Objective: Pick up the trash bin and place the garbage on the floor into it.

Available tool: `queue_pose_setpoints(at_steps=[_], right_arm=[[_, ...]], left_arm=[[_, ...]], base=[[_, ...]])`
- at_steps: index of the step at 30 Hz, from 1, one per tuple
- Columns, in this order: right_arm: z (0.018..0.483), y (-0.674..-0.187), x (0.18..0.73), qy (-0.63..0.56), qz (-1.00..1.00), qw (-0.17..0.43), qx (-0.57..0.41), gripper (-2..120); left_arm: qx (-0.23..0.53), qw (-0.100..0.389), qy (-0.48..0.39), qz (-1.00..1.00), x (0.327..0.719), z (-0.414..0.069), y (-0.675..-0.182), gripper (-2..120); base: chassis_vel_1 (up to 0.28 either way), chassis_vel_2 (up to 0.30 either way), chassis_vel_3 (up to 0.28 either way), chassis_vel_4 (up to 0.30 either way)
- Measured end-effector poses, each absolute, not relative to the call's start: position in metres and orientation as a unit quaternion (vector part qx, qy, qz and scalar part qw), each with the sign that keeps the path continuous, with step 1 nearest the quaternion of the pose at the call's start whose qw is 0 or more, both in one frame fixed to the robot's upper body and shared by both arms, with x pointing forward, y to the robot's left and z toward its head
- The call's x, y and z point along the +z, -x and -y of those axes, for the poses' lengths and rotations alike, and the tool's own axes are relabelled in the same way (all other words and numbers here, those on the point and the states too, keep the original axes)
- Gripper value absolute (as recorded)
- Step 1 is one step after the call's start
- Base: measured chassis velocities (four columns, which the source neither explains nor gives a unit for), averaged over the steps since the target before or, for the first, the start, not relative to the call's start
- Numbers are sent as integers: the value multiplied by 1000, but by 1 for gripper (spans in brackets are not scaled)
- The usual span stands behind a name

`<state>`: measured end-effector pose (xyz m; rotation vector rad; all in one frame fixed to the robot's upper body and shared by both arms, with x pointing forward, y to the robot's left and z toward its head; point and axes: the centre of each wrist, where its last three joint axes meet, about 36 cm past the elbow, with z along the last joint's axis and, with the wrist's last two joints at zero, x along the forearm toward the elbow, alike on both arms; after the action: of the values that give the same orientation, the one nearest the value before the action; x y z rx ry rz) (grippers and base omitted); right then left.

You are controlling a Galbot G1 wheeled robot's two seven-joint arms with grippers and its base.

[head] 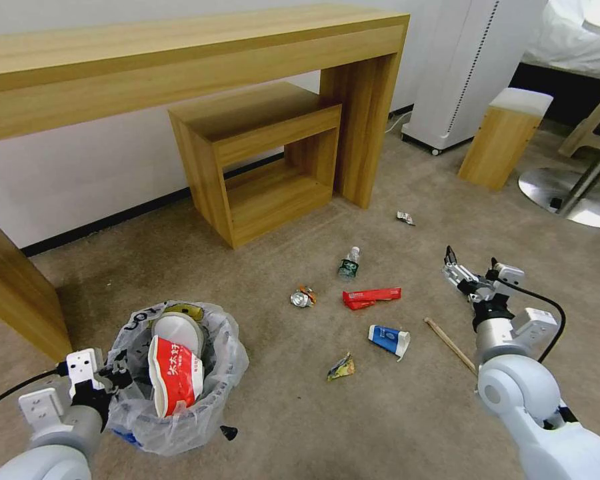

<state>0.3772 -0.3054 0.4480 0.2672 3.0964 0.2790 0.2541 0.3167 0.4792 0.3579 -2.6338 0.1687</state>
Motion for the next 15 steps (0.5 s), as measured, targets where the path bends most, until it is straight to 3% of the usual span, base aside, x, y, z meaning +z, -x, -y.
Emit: queue_pose_setpoints(at_steps=[6, 12, 15], right_arm=[[306, -376, 447, -86, -992, 9, 89, 100], [301, -374, 446, -92, -992, 0, 88, 100], [291, -372, 456, -95, -985, -70, 127, 100]], left_arm=[[63, 234, -133, 961, 478, -315, -253, 1], [64, 226, -135, 963, 475, -312, -251, 1], [64, 226, -136, 963, 474, -312, -251, 1]], base=[[0, 0, 0, 0], [-117, 126, 124, -120], [-79, 94, 69, -69]])
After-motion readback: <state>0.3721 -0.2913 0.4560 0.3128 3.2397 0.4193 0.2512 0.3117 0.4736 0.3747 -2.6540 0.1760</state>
